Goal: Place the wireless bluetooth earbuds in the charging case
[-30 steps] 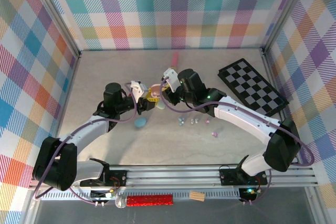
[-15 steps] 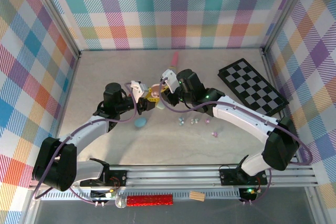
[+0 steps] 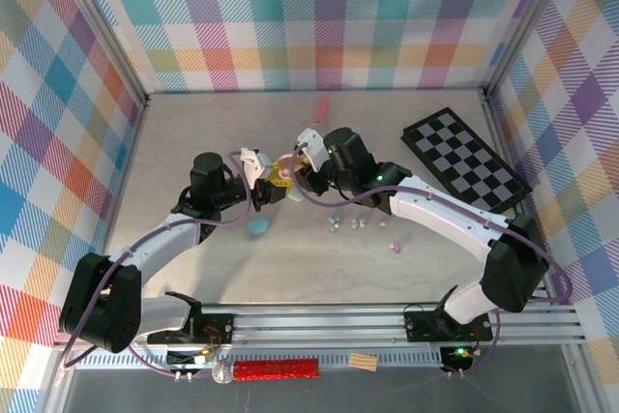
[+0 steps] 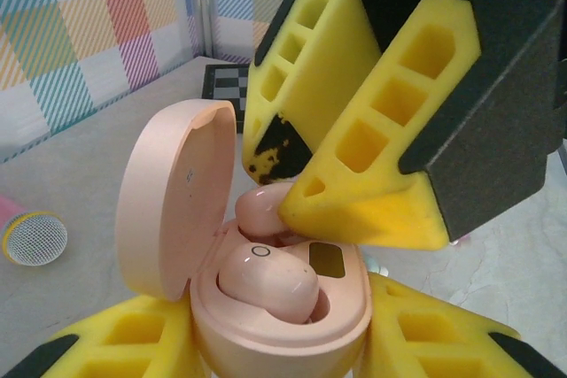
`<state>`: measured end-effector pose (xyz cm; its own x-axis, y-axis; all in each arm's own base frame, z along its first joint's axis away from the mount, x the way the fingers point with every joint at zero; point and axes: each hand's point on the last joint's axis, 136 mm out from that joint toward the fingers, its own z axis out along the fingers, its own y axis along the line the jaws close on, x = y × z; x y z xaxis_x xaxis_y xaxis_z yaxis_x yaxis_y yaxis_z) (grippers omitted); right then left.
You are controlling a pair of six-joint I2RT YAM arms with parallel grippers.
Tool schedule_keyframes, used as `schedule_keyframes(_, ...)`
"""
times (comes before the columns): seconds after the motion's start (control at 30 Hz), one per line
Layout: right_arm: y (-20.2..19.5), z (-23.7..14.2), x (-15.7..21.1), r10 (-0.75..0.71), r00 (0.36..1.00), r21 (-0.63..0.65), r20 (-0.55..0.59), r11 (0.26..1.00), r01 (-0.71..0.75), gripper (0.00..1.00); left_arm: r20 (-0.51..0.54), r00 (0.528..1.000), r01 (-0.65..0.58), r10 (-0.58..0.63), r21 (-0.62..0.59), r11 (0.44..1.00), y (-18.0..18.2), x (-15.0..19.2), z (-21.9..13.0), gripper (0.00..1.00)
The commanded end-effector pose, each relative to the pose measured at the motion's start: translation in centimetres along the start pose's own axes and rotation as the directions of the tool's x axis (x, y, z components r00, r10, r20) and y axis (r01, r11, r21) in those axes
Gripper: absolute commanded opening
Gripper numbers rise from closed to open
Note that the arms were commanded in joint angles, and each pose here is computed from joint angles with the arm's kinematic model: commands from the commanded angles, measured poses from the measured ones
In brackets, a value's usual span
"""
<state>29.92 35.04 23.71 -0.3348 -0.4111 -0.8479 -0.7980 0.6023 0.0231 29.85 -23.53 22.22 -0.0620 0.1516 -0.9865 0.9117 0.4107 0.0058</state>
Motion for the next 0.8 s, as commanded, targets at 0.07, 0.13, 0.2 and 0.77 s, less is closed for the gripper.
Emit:
schedule_keyframes(0.07, 0.2, -1.3, -2.1, 0.013, 0.998, -0.012, 0.063, 1.000, -0.012, 0.39, 0.079, 0.995, -0.068, 0.067, 0.010, 0.998, -0.4, -3.0, -0.1, 0.37)
schedule_keyframes(0.13, 0.1, -1.8, -2.4, 0.024, 0.997, -0.004, 0.079, 1.000, -0.024, 0.41, 0.079, 0.994, -0.070, 0.070, 0.007, 0.997, -0.3, -3.0, -0.1, 0.37)
schedule_keyframes(0.2, -0.1, -2.5, -2.7, 0.036, 0.994, 0.003, 0.104, 0.999, -0.037, 0.44, 0.078, 0.995, -0.069, 0.068, 0.008, 0.998, -0.4, -2.9, -0.1, 0.37)
schedule_keyframes(0.77, -2.2, -3.5, -5.4, 0.326, 0.944, -0.101, 0.041, 0.942, -0.321, 0.59, 0.109, 0.985, -0.140, 0.132, 0.077, 0.987, -1.9, -3.1, -0.4, 0.38)
